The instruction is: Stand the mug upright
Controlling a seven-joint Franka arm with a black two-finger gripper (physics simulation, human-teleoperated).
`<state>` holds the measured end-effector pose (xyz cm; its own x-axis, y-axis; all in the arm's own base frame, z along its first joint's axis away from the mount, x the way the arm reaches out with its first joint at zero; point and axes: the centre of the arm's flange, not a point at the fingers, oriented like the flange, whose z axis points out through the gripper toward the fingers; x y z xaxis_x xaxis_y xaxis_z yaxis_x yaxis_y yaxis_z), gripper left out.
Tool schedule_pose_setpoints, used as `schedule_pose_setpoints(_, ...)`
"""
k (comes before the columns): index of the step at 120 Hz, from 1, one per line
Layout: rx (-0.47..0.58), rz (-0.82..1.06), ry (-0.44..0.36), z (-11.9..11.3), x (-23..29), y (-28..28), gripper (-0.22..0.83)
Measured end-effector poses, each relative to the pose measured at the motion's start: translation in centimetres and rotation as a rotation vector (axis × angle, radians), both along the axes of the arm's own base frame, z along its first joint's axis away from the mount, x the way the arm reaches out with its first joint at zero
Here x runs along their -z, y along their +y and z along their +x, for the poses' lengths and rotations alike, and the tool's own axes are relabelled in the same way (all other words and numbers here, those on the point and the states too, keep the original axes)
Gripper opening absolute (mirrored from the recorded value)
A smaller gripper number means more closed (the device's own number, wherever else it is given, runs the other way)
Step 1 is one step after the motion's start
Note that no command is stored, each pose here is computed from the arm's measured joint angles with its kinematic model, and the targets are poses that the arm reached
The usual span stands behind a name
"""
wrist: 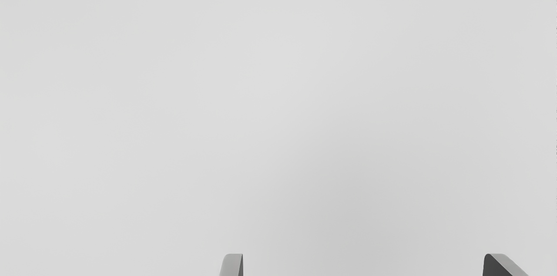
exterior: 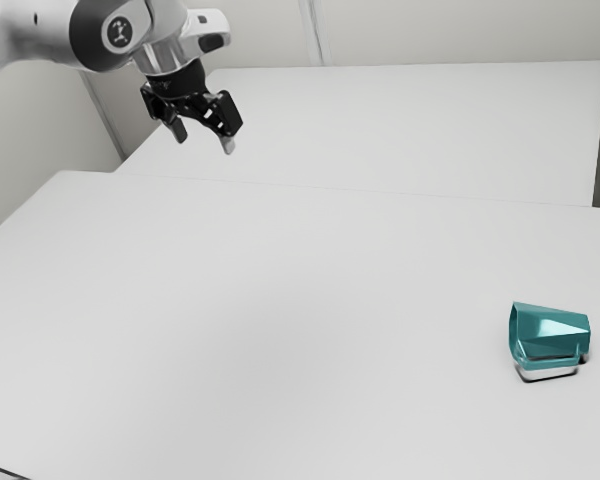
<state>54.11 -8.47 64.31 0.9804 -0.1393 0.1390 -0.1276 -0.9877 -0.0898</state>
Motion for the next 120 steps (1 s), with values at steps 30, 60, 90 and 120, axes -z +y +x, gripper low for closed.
schedule_pose_setpoints(30,0.007,-0.010,0.024,0.5,1.7,-1.2,0.62)
schedule_pose_setpoints(60,0.000,-0.107,0.108,3.8,8.2,-3.9,0.62)
schedule_pose_setpoints(90,-0.026,-0.398,0.166,6.8,15.8,-11.0,0.62)
schedule_pose_setpoints(120,-0.098,-0.683,0.264,6.2,21.0,-19.0,0.61)
